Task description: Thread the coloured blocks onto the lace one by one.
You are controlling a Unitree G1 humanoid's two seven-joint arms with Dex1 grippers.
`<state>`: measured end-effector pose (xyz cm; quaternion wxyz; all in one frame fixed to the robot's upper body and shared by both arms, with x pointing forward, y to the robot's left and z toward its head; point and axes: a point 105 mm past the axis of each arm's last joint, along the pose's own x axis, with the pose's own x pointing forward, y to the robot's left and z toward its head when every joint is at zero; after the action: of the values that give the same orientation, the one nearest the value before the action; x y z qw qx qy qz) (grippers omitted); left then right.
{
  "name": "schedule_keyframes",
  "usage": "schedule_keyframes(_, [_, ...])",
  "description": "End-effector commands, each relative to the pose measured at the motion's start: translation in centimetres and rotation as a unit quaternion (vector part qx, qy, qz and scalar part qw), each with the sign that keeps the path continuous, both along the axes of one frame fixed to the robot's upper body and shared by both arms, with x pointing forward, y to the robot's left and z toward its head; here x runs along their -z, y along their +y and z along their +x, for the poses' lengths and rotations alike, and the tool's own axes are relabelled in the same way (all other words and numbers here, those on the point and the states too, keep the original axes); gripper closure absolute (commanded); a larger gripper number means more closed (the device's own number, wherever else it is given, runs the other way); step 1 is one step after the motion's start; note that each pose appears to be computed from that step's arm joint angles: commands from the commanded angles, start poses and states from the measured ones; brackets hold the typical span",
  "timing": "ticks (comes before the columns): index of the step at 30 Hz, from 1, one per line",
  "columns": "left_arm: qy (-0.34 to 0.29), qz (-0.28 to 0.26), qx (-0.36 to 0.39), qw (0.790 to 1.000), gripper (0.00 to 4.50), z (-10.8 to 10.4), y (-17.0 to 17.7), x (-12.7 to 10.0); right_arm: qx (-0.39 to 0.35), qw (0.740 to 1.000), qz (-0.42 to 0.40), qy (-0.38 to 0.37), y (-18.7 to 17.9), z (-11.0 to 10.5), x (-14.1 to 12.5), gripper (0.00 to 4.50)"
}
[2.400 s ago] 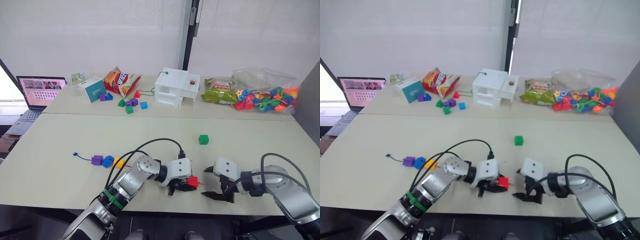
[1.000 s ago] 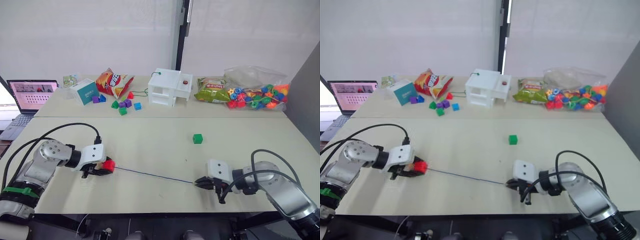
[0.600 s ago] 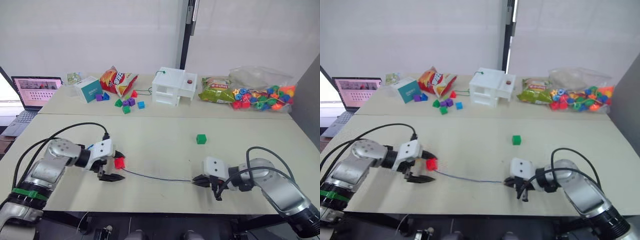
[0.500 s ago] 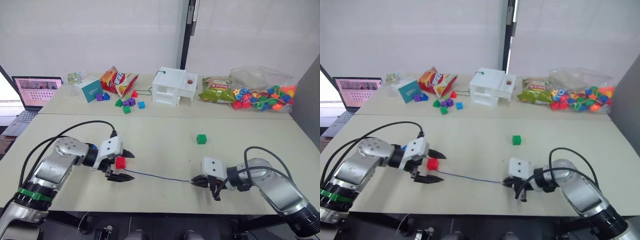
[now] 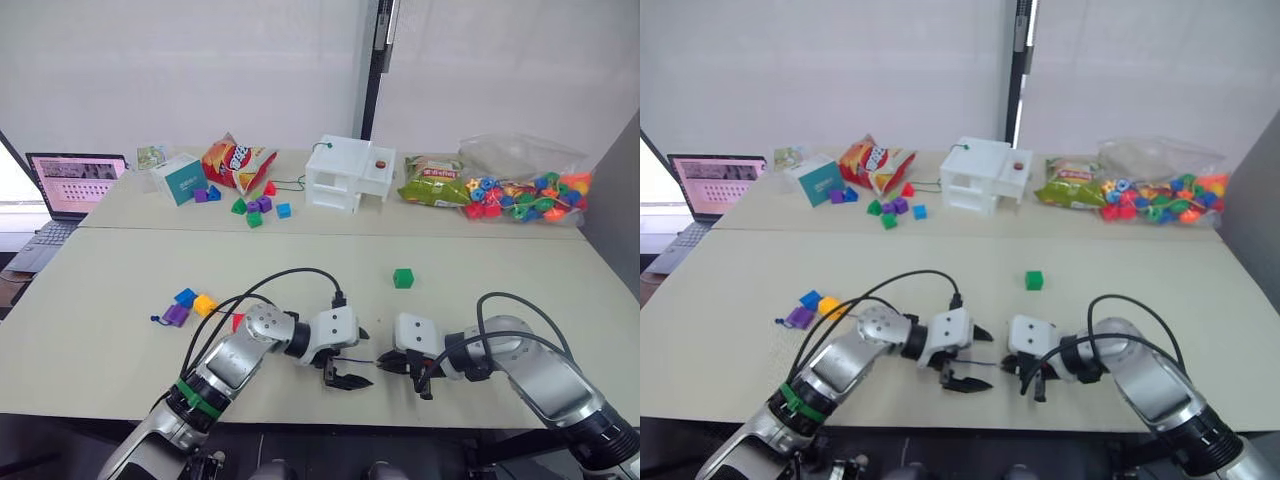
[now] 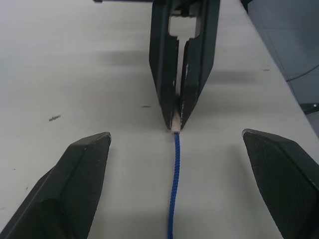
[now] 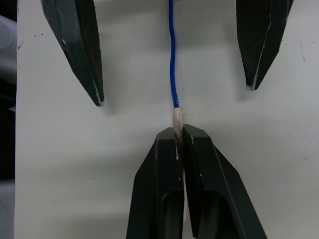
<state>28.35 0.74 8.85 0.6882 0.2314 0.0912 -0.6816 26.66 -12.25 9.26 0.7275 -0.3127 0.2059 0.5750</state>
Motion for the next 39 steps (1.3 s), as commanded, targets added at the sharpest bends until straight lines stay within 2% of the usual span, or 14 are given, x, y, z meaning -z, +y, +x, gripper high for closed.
schedule_keyframes(1, [-0.020,-0.007,0.023,1.000,0.05,-0.2,-0.8,-0.8,0.001,1.000,-0.002,-0.011,-0.1,-0.1,-0.5,4.50])
schedule_keyframes(8, [-0.022,0.000,0.026,0.999,0.05,0.0,-0.9,-0.7,0.005,1.000,-0.003,-0.011,-0.3,-0.1,-0.5,4.50])
schedule_keyframes(11, [-0.023,0.000,0.025,0.999,0.86,0.1,-0.9,-0.7,0.006,1.000,-0.003,-0.011,-0.3,-0.1,-0.5,4.50])
schedule_keyframes(19, [-0.023,-0.002,0.023,0.999,3.58,0.0,-1.0,-0.7,0.006,1.000,-0.004,-0.011,-0.3,-0.1,-0.5,4.50])
schedule_keyframes(22, [-0.024,-0.004,0.023,0.999,4.46,0.1,-1.3,-0.7,0.006,1.000,-0.004,-0.010,-0.3,-0.1,-0.5,4.50])
schedule_keyframes(35, [-0.027,-0.015,0.020,0.999,4.46,0.1,-1.8,-1.1,0.000,1.000,-0.001,0.003,-0.3,-0.7,-0.3,4.50])
schedule_keyframes(36, [-0.027,-0.015,0.019,0.999,4.50,0.2,-1.7,-1.2,0.007,1.000,0.006,-0.002,-0.3,-0.5,-0.6,3.79])
schedule_keyframes(39, [-0.026,-0.013,0.018,0.999,4.50,0.3,-1.3,-1.2,0.021,1.000,0.013,-0.008,-0.5,-0.1,-1.0,2.80])
